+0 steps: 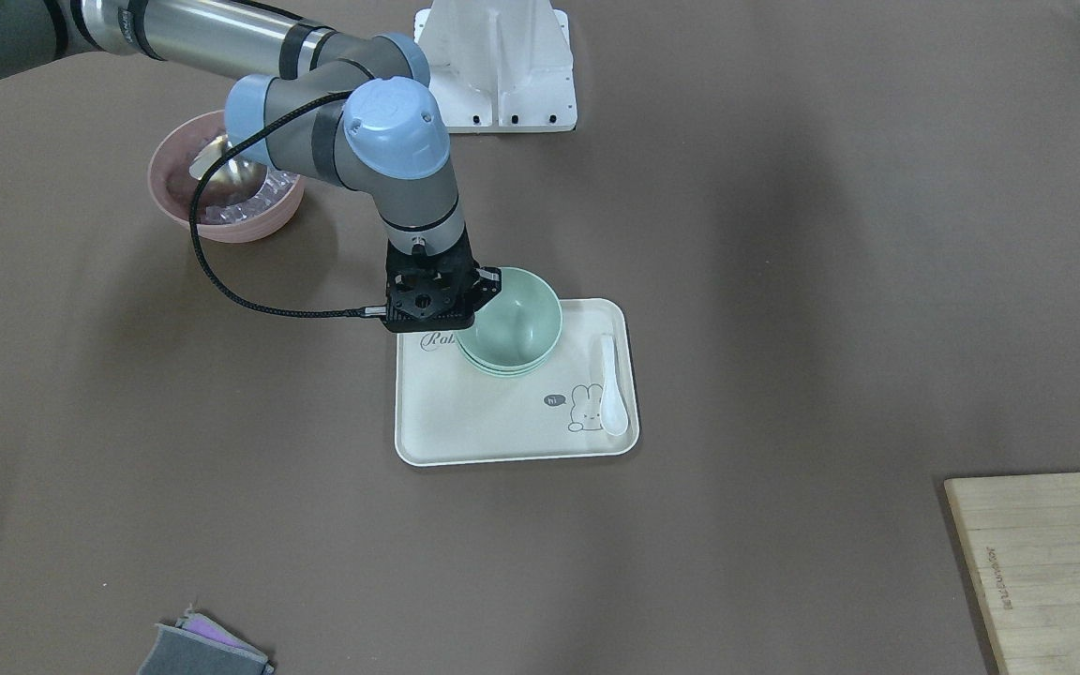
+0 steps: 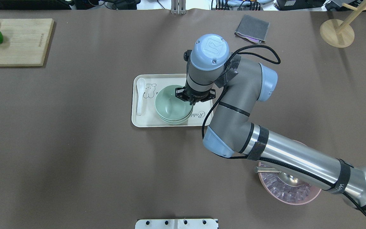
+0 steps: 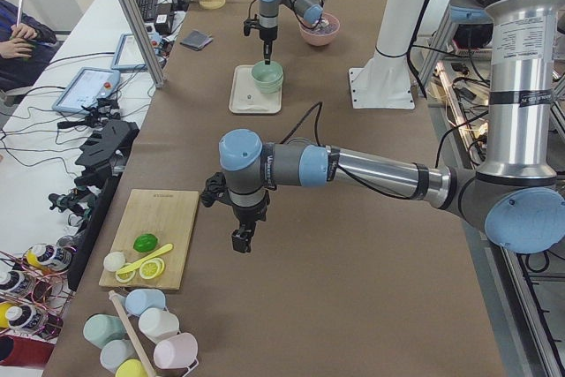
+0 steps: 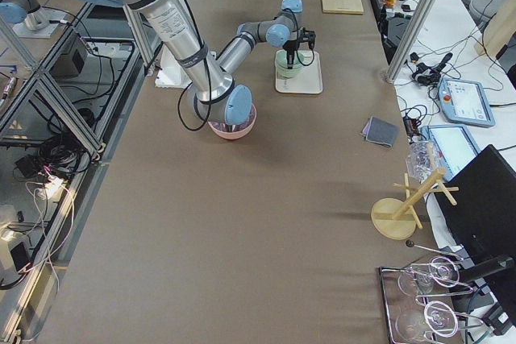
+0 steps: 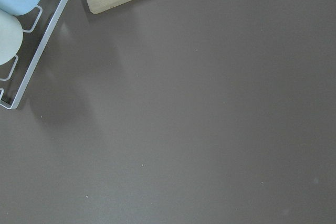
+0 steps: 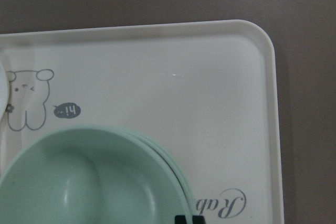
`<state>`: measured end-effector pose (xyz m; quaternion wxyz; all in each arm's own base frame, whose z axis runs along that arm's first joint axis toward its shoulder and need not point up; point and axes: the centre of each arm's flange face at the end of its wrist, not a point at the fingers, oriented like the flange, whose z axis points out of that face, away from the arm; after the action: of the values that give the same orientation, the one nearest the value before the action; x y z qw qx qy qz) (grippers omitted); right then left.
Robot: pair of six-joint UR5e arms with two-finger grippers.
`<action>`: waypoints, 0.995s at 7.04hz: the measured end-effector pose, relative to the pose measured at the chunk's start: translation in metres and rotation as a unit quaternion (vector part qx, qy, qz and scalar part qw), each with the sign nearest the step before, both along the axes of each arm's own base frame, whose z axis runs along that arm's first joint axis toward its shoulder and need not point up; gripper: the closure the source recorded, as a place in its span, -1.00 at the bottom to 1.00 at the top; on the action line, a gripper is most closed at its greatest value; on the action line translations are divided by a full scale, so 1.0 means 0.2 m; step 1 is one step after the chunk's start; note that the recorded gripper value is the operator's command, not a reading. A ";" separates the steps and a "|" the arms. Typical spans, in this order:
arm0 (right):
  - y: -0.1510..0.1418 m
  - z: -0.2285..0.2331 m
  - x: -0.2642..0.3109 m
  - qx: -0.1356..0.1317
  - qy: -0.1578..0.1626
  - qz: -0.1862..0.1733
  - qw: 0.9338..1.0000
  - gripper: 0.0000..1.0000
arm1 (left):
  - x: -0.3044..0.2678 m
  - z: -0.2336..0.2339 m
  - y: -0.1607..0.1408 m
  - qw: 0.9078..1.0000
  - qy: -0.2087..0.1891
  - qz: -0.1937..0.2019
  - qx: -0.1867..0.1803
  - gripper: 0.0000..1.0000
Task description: Stack green bowls together
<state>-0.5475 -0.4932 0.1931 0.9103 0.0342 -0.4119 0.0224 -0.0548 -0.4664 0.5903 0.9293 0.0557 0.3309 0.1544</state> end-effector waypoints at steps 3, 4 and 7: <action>0.00 0.03 0.00 0.001 0.001 0.000 1.000 1.00 | 0.00 0.00 0.00 1.000 0.001 0.000 0.001 -0.97; 0.01 0.05 0.00 0.002 -0.001 0.000 1.000 1.00 | 0.00 0.00 0.00 1.000 0.001 0.000 0.001 -0.97; 0.01 0.07 0.00 0.007 -0.006 -0.004 1.000 -0.45 | 0.00 0.00 0.00 1.000 0.001 0.000 0.001 -0.97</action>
<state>-0.5481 -0.4910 0.2070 0.9077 0.0388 -0.4174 0.0163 -0.0548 -0.4664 0.5893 0.9290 0.0566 0.3313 0.1546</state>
